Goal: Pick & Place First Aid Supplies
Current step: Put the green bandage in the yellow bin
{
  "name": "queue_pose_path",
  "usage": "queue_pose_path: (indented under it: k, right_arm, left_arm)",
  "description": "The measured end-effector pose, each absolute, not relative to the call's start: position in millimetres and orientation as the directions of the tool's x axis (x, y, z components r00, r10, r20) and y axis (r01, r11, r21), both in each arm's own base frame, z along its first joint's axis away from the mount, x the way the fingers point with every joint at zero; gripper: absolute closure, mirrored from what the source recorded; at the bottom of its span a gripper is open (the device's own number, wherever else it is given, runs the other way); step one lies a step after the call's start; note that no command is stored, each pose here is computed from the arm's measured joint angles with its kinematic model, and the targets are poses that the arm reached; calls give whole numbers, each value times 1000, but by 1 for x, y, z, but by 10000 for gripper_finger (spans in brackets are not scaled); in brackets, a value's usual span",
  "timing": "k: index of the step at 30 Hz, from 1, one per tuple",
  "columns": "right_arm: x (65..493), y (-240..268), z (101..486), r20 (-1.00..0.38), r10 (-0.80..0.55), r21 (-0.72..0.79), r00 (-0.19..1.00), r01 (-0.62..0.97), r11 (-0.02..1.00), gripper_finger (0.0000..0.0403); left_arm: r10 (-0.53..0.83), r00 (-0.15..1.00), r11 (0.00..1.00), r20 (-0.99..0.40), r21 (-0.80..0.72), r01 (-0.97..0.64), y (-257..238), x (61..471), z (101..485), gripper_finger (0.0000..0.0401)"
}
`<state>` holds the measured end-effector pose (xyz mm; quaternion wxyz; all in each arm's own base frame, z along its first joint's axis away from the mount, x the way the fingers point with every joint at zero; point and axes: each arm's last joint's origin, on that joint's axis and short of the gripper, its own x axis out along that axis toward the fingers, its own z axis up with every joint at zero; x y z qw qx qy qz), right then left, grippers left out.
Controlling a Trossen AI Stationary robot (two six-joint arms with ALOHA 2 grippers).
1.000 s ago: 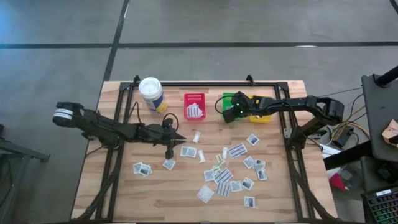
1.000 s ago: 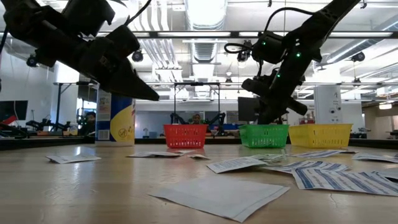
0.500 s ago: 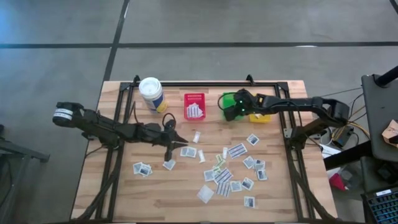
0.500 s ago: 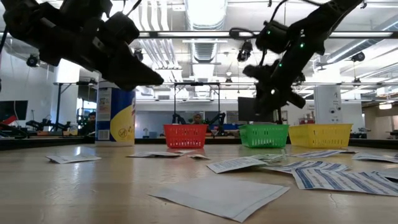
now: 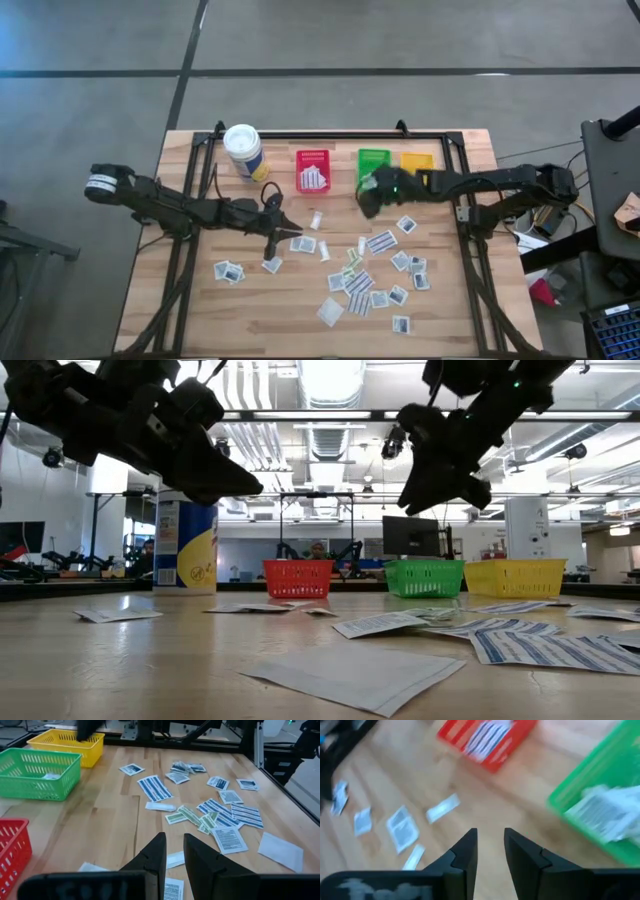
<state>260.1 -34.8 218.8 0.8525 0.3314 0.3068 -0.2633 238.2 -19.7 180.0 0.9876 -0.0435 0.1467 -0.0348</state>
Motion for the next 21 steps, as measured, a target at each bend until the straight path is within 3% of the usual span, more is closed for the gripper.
queue_pose_path:
  k: [21]
  right_arm:
    - [259,67,210,-709,-52,316,703,383,868,332]
  left_arm:
    - [-83,954,993,-288,-101,56,-20,238,180,337]
